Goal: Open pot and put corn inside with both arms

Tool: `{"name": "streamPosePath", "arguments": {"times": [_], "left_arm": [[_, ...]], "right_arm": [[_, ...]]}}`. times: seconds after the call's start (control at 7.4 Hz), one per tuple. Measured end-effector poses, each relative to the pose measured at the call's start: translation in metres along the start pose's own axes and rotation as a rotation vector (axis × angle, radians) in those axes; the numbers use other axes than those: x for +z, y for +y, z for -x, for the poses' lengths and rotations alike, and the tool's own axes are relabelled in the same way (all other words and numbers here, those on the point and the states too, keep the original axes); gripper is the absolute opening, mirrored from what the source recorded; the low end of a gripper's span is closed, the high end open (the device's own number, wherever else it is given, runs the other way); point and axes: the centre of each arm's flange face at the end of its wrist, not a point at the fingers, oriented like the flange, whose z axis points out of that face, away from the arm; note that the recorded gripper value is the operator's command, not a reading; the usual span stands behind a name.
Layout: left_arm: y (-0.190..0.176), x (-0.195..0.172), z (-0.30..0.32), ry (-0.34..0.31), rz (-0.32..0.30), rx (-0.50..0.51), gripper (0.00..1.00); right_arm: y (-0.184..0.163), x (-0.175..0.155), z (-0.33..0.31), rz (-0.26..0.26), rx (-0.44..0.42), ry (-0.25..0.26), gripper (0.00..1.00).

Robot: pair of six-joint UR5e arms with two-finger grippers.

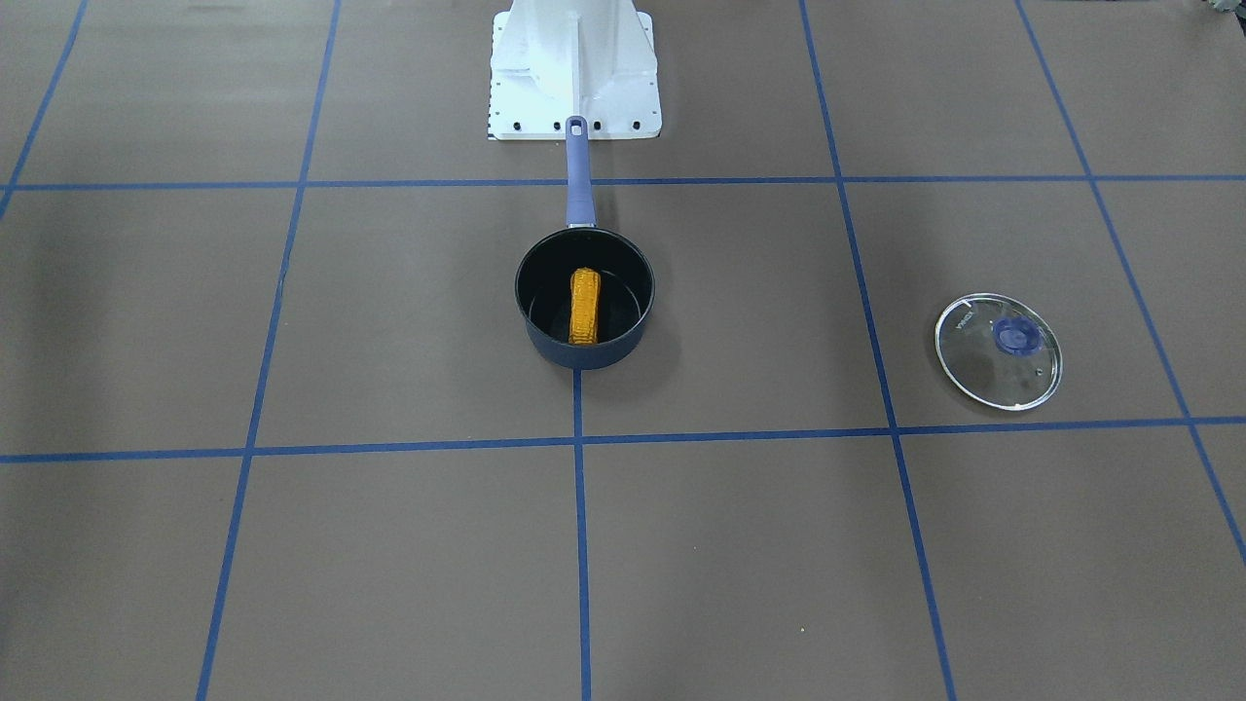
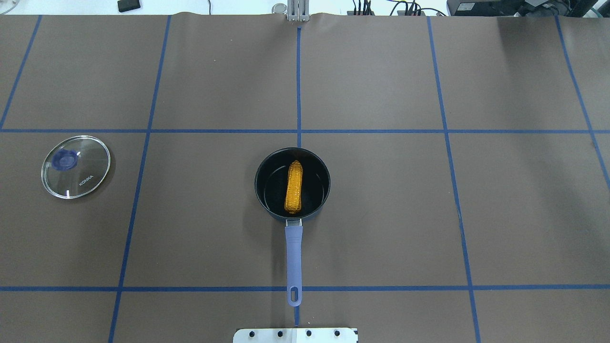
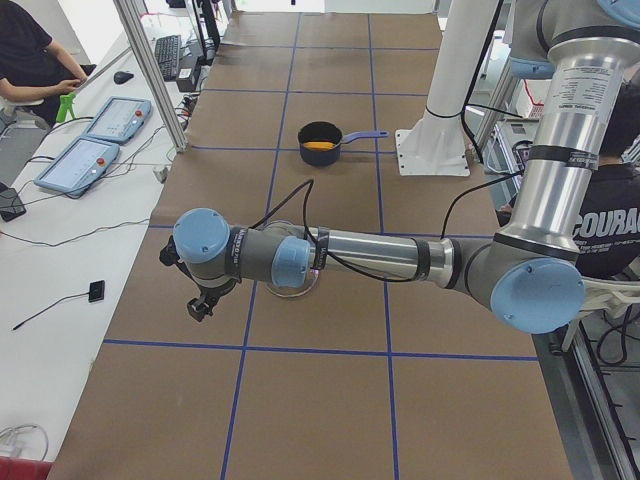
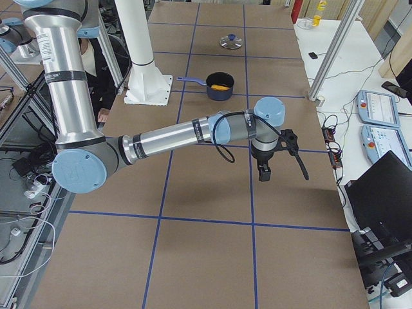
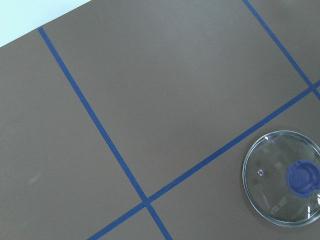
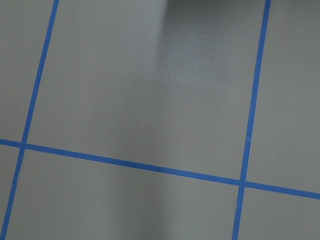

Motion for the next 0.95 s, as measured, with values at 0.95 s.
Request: {"name": "streamPosePath", "arguments": {"times": [0.95], "left_arm": [[0.009, -0.011, 0.009, -0.007, -0.009, -0.033, 0.97]], "right_arm": [[0.011, 0.012, -0.014, 0.024, 0.027, 0.003, 1.00]]}}
